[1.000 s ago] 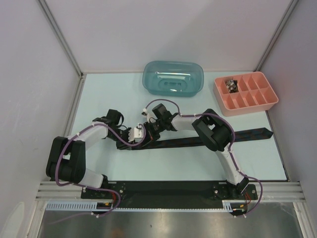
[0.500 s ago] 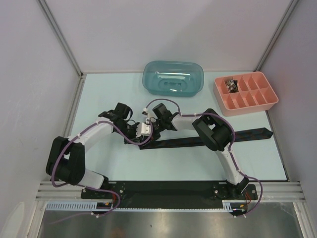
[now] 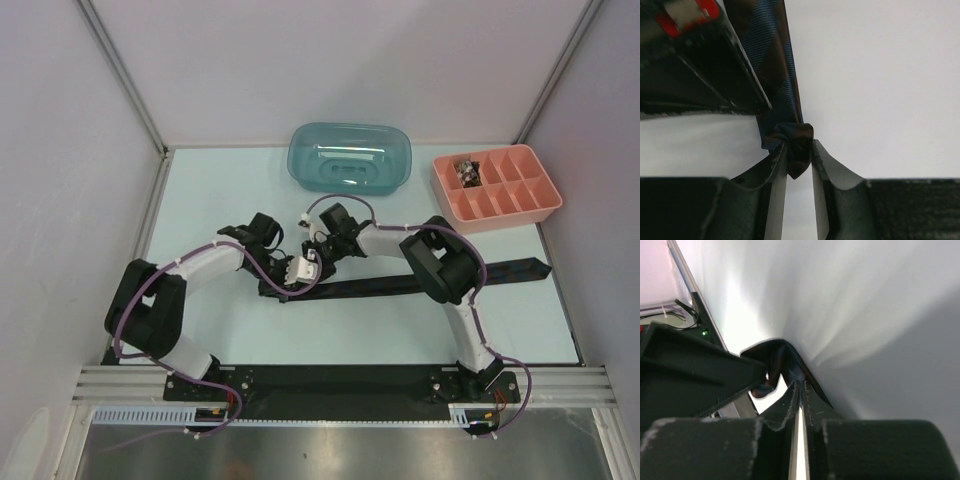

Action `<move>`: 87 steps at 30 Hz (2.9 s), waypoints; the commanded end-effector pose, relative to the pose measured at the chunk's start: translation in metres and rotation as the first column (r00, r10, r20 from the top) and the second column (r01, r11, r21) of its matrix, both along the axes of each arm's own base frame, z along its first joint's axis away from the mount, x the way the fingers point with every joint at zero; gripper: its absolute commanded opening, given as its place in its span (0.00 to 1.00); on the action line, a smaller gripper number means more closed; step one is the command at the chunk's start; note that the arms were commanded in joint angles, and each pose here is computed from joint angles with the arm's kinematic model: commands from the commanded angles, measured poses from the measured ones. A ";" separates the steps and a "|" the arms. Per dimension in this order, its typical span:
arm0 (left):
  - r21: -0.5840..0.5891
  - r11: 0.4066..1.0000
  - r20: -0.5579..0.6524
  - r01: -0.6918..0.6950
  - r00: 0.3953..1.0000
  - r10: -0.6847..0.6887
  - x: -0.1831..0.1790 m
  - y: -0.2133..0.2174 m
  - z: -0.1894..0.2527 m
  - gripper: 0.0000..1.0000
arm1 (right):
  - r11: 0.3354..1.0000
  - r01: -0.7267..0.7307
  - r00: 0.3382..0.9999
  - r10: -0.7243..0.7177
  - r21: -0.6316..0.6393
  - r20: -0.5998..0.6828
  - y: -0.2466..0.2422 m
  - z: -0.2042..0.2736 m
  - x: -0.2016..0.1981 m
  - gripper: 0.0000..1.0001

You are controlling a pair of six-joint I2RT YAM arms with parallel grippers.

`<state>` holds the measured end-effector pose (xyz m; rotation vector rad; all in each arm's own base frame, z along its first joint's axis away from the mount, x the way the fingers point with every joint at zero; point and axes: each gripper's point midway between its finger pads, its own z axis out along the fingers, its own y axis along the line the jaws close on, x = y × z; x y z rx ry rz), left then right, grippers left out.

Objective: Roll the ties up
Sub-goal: Roll the tie at the center of the board.

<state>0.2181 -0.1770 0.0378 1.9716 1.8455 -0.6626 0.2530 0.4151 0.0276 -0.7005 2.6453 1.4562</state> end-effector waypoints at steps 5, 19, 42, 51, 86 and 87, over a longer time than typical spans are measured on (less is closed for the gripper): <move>-0.026 1.000 0.033 0.002 0.999 -0.001 0.012 -0.010 0.007 0.32 | 0.999 0.000 0.999 -0.001 0.038 0.039 -0.020 0.036 0.002 0.27; -0.019 1.000 0.007 -0.006 1.000 0.006 0.017 -0.014 0.001 0.31 | 0.994 -0.012 1.000 0.013 0.110 -0.013 -0.002 0.035 -0.004 0.41; -0.021 0.996 0.017 -0.087 0.996 0.088 0.030 -0.003 0.001 0.52 | 0.997 0.039 0.999 -0.036 0.068 -0.039 0.006 0.000 0.000 0.07; -0.012 0.992 0.073 -0.126 0.989 0.127 0.026 0.018 -0.005 0.80 | 0.998 0.043 0.997 -0.041 0.036 -0.059 -0.003 -0.004 0.000 0.00; 0.042 0.999 0.039 -0.021 0.999 0.019 0.007 0.001 -0.024 0.34 | 0.993 -0.027 0.999 0.029 0.111 -0.021 0.007 0.034 -0.008 0.23; 0.040 0.999 0.045 -0.015 0.999 0.013 0.007 0.002 -0.023 0.33 | 0.993 -0.036 0.999 0.039 0.116 -0.025 0.006 0.037 -0.010 0.29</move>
